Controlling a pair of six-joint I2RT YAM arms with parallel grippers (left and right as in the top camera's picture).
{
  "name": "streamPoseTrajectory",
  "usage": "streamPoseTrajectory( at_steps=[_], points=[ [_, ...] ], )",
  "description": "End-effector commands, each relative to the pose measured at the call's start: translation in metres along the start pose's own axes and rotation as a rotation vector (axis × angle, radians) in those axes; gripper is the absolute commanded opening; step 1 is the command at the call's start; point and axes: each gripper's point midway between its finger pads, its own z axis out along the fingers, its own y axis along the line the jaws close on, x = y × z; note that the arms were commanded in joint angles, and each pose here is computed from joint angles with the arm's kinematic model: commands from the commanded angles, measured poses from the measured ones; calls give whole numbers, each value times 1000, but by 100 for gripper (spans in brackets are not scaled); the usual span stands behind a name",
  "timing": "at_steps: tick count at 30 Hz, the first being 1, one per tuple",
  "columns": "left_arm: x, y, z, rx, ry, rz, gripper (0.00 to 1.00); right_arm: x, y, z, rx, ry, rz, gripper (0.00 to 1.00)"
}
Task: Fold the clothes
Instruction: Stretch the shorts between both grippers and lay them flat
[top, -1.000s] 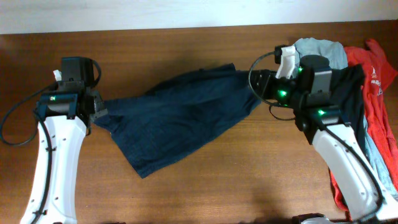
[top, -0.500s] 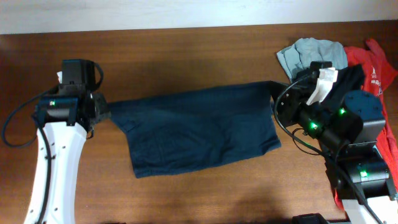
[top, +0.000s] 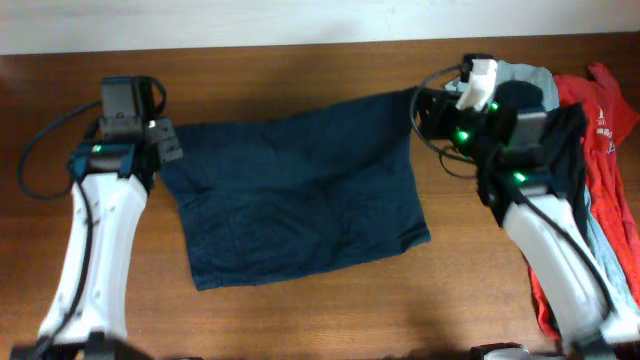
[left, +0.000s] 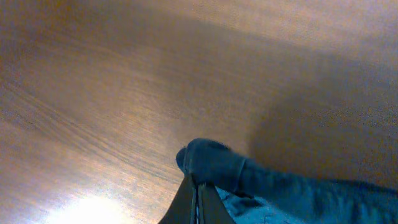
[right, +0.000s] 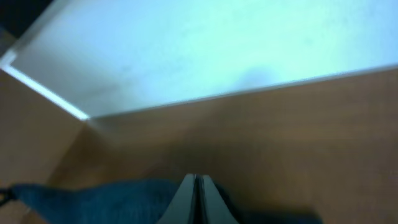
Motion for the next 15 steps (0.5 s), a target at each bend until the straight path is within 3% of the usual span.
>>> streamPoseTrajectory(
  at_steps=[1,7,13,14,15],
  points=[
    [11,-9,41,-10,65,37,0,10,-18,36,-46,3,-3,4],
    [2,-23,85,-8,31,28,1,25,-40,86,-151,-75,-9,4],
    [-14,-32,109,5,-39,8,3,23,-53,97,-137,-137,3,4],
    [-19,-33,110,9,-61,1,6,22,-54,97,-131,-144,2,14],
    [-23,-33,111,11,-76,-5,11,21,-53,96,-134,-147,0,33]
  ],
)
